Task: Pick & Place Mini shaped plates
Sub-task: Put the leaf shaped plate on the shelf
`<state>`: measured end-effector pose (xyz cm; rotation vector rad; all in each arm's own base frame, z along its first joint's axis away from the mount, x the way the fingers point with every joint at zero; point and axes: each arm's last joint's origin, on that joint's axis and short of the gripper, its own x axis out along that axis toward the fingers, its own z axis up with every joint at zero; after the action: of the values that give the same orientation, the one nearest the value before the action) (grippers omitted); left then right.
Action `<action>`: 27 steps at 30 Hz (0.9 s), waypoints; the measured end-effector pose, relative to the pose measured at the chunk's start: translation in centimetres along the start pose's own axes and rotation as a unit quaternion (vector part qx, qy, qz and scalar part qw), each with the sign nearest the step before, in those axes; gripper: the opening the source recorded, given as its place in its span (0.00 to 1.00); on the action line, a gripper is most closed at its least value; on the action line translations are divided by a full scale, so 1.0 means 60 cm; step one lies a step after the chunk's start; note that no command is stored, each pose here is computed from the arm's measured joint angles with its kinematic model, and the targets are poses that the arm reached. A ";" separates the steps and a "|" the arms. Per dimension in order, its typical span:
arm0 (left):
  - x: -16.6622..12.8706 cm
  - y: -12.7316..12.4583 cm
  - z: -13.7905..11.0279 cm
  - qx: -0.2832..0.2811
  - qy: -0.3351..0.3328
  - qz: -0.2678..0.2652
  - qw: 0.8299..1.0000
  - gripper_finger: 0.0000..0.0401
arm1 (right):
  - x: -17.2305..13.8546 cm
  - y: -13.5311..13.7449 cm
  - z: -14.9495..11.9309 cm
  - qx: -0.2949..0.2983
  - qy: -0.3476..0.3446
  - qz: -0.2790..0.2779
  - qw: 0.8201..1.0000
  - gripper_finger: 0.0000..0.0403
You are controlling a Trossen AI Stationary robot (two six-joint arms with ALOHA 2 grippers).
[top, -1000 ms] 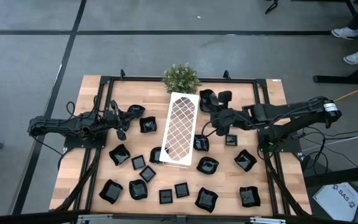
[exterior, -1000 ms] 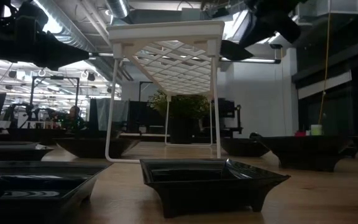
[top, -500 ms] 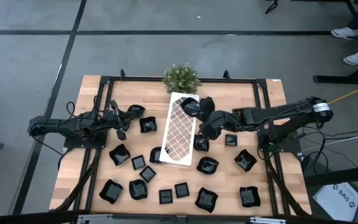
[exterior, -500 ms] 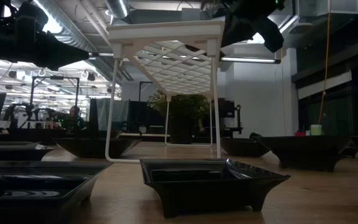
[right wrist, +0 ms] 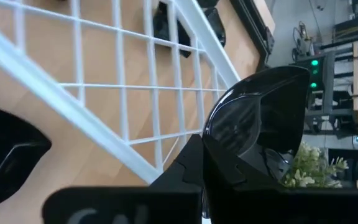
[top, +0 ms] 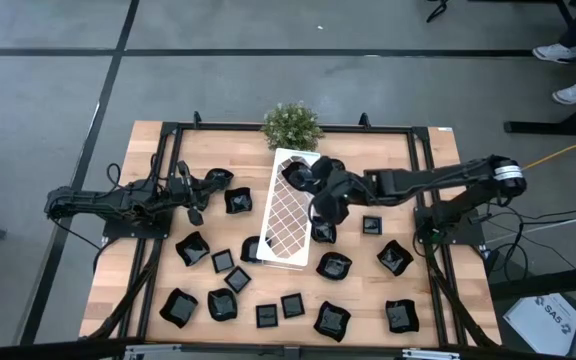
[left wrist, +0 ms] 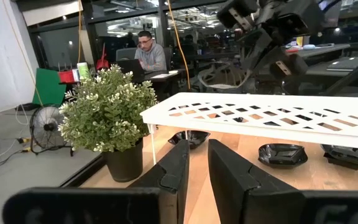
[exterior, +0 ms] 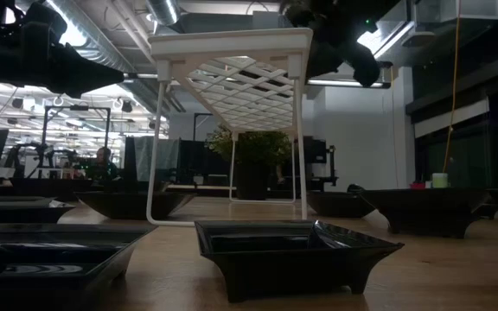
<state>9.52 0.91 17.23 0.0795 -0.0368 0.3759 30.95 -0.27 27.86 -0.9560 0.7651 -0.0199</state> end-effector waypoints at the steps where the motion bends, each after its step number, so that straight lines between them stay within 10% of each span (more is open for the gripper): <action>1: 0.000 0.000 0.000 0.000 0.000 0.000 1.000 0.14 | 0.001 -0.002 -0.003 0.003 0.002 0.000 1.000 0.00; 27: 0.000 0.000 0.000 0.000 0.000 0.000 1.000 0.14 | 0.010 -0.010 -0.017 0.049 -0.002 0.016 0.999 0.09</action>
<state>9.53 0.91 17.23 0.0796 -0.0370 0.3760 30.99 -1.59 27.63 -0.8503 0.7694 -0.0274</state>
